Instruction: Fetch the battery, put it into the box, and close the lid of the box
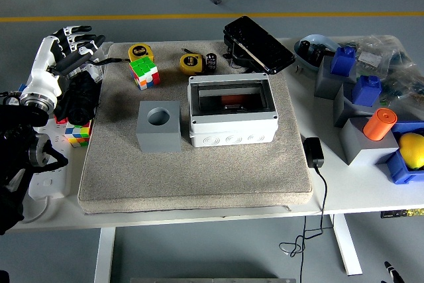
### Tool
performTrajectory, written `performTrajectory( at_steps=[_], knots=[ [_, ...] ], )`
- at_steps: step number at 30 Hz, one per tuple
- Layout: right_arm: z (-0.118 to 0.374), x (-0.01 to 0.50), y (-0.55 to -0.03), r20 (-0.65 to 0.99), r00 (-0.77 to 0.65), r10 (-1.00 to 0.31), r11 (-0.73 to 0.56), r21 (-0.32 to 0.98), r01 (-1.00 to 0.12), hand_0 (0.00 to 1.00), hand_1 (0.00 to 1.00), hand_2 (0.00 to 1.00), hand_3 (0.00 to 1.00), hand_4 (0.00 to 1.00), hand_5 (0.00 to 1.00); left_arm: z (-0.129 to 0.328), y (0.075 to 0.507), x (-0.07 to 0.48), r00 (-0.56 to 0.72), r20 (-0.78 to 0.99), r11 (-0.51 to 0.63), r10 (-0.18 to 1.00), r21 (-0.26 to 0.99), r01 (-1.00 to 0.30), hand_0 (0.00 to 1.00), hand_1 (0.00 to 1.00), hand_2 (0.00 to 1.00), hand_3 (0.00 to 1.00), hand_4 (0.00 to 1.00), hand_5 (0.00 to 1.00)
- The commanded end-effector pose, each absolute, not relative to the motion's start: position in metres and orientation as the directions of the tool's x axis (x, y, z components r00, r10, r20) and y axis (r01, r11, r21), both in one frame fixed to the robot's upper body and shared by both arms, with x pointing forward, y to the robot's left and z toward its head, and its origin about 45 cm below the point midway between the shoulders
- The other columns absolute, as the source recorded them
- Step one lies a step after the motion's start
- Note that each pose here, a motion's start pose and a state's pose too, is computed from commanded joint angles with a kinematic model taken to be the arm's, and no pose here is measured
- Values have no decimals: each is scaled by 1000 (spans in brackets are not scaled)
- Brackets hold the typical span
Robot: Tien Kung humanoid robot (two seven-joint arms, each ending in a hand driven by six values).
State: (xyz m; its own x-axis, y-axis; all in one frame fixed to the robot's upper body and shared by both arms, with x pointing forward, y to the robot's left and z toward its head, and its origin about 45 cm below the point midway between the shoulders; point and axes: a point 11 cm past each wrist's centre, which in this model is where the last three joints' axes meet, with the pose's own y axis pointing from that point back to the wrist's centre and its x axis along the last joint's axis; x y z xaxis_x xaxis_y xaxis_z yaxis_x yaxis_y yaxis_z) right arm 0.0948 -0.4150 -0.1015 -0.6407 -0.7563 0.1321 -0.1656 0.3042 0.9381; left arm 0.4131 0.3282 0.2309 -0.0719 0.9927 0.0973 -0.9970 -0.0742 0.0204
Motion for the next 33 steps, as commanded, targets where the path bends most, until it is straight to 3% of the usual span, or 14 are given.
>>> performTrajectory(
  at_steps=[33],
  knots=[
    [-101, 94, -417, 136, -643, -754, 308, 937, -163, 726, 667, 654, 597, 998, 620, 236, 323, 415, -61, 89, -61, 994, 7, -998, 600, 631, 590, 611, 933, 305]
  ],
)
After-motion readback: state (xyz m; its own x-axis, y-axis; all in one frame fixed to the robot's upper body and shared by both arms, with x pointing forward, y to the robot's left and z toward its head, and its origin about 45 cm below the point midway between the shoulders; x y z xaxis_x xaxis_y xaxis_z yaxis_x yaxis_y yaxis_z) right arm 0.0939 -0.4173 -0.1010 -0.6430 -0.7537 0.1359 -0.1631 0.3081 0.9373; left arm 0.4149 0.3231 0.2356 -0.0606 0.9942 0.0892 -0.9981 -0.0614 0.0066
